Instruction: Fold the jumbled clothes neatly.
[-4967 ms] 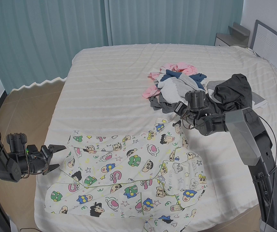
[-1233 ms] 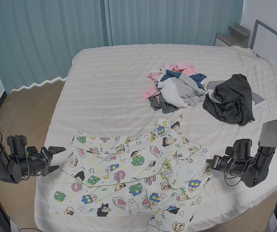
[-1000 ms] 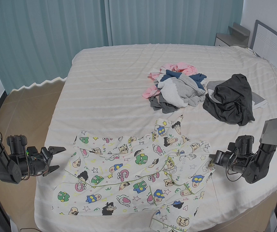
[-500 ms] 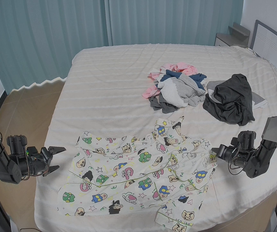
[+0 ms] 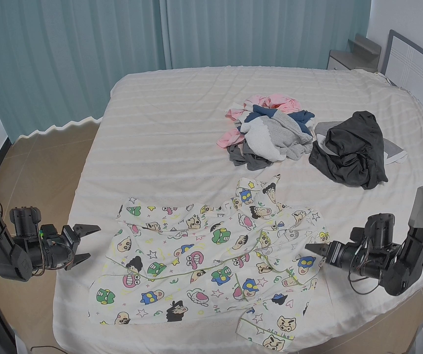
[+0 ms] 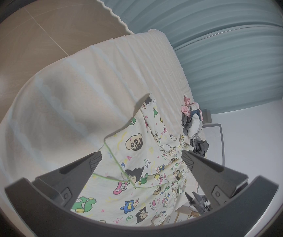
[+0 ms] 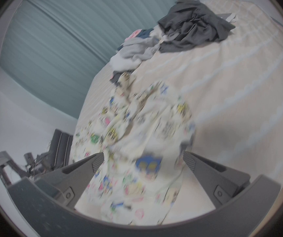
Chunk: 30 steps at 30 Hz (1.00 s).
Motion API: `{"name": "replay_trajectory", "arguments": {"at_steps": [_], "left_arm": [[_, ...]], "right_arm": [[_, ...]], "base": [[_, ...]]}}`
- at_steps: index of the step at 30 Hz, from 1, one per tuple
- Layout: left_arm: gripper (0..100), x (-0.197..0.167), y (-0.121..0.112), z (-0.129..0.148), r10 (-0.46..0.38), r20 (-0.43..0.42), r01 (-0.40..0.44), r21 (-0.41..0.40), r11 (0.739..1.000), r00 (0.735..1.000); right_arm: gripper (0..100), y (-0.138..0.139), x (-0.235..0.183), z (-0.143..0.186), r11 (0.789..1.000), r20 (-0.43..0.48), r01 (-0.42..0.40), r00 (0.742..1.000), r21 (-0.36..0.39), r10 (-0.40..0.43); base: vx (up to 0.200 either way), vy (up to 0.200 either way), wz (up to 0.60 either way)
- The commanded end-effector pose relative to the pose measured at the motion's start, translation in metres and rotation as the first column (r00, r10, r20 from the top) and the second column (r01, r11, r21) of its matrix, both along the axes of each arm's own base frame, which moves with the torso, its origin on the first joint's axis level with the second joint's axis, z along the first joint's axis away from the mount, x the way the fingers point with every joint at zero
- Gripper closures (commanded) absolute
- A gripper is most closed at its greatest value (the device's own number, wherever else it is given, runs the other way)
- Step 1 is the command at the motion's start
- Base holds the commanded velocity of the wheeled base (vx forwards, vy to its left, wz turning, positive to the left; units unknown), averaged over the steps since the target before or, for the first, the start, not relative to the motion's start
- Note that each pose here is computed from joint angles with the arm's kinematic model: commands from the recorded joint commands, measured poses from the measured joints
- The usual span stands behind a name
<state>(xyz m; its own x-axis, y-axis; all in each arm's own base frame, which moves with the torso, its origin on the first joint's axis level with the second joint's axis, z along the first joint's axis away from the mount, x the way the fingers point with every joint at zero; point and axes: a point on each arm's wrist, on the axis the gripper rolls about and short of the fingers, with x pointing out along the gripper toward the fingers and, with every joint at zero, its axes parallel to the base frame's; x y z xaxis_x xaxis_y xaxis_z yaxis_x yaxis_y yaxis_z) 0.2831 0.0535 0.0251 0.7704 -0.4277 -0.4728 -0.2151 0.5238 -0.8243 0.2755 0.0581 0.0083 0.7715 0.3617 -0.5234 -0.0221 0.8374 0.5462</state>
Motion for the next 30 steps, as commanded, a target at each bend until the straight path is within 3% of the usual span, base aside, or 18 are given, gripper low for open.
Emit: {"name": "replay_trajectory", "arguments": {"at_steps": [1,9,21,24,30], "left_arm": [[0,-0.002,-0.001,0.013,0.003,0.040,-0.004,0.013,1.000,0.999],[0,-0.011,-0.012,0.036,0.001,0.102,-0.005,0.036,0.999,0.995],[0,-0.053,-0.020,0.001,0.029,-0.114,-0.026,0.022,0.999,0.993],[0,-0.052,-0.019,-0.002,0.067,-0.130,-0.061,0.052,0.997,0.989],[0,-0.053,-0.021,-0.006,0.057,-0.153,-0.051,0.042,0.998,0.987]], "right_arm": [[0,0.033,-0.052,0.008,0.990,-0.035,-0.142,0.989,0.020,0.143],[0,0.050,-0.072,-0.014,0.987,-0.127,-0.160,0.980,-0.027,0.155],[0,0.061,-0.082,-0.040,0.978,-0.196,-0.204,0.962,-0.047,0.192],[0,0.065,-0.081,-0.052,0.979,-0.193,-0.188,0.966,-0.080,0.170],[0,0.072,-0.077,-0.057,0.978,-0.186,-0.190,0.967,-0.083,0.172]], "base": [[-0.200,0.000,0.00],[-0.200,0.000,0.00],[0.000,0.000,0.00],[0.000,0.000,0.00],[0.000,0.000,0.00]]}}
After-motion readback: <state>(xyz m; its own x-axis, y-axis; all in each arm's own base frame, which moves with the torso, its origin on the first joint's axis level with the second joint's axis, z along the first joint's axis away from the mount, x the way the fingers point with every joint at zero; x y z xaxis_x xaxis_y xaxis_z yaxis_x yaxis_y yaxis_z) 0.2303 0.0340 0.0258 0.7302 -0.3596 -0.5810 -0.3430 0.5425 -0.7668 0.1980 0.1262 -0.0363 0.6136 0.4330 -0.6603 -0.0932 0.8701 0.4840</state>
